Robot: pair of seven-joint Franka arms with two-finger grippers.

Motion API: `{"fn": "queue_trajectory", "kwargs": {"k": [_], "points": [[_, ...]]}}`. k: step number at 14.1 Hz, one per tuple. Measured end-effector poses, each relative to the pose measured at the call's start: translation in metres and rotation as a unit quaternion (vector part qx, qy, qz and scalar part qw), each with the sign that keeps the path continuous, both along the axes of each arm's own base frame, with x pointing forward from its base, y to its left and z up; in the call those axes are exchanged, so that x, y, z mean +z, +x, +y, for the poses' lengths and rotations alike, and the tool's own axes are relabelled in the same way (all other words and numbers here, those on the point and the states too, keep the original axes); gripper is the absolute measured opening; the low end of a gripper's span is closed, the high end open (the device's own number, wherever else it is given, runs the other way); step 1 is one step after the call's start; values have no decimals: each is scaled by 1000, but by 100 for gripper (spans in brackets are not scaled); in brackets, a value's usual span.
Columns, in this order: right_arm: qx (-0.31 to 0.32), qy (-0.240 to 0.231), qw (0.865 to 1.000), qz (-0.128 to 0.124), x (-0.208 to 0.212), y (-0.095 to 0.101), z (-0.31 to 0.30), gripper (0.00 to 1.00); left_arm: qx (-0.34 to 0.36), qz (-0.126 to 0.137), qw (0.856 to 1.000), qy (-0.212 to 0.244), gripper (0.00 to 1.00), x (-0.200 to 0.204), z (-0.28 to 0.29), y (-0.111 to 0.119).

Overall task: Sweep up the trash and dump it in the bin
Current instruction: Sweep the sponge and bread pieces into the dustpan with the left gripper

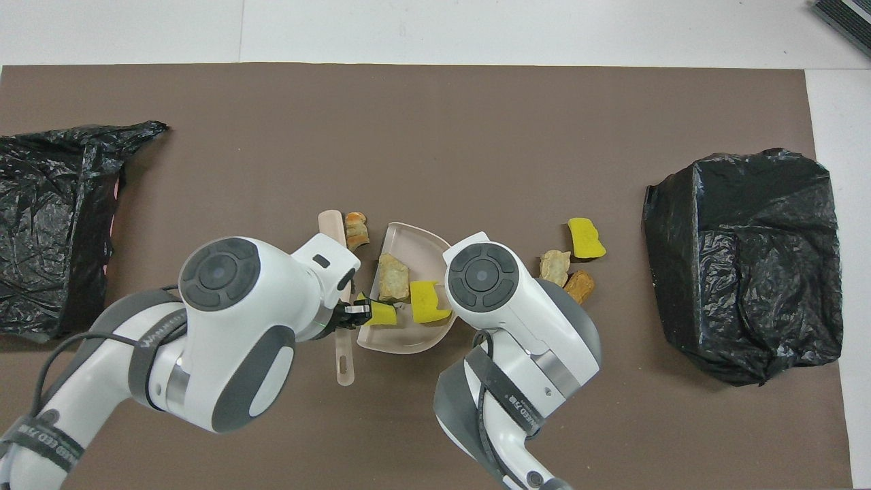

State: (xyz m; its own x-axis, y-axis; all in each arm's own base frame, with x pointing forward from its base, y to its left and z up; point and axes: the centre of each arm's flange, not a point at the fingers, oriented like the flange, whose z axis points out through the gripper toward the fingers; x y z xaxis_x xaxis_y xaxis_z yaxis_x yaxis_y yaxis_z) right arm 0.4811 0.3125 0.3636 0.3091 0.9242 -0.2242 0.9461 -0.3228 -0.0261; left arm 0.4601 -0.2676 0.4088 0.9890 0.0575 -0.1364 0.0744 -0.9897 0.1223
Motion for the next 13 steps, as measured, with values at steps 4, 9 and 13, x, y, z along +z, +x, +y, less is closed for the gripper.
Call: {"fn": "queue_trajectory", "kwargs": {"k": [4,9,13], "points": [[-3,0,1000,-1,0,0,0,32,-25,0,999,29,26,-37,38,38],[-7,2,1000,-4,-5,-1,0,32,-109,22,993,35,26,-63,0,21],[-14,4,1000,-7,-15,-5,-2,32,-184,42,981,46,26,-53,-68,-41]]}}
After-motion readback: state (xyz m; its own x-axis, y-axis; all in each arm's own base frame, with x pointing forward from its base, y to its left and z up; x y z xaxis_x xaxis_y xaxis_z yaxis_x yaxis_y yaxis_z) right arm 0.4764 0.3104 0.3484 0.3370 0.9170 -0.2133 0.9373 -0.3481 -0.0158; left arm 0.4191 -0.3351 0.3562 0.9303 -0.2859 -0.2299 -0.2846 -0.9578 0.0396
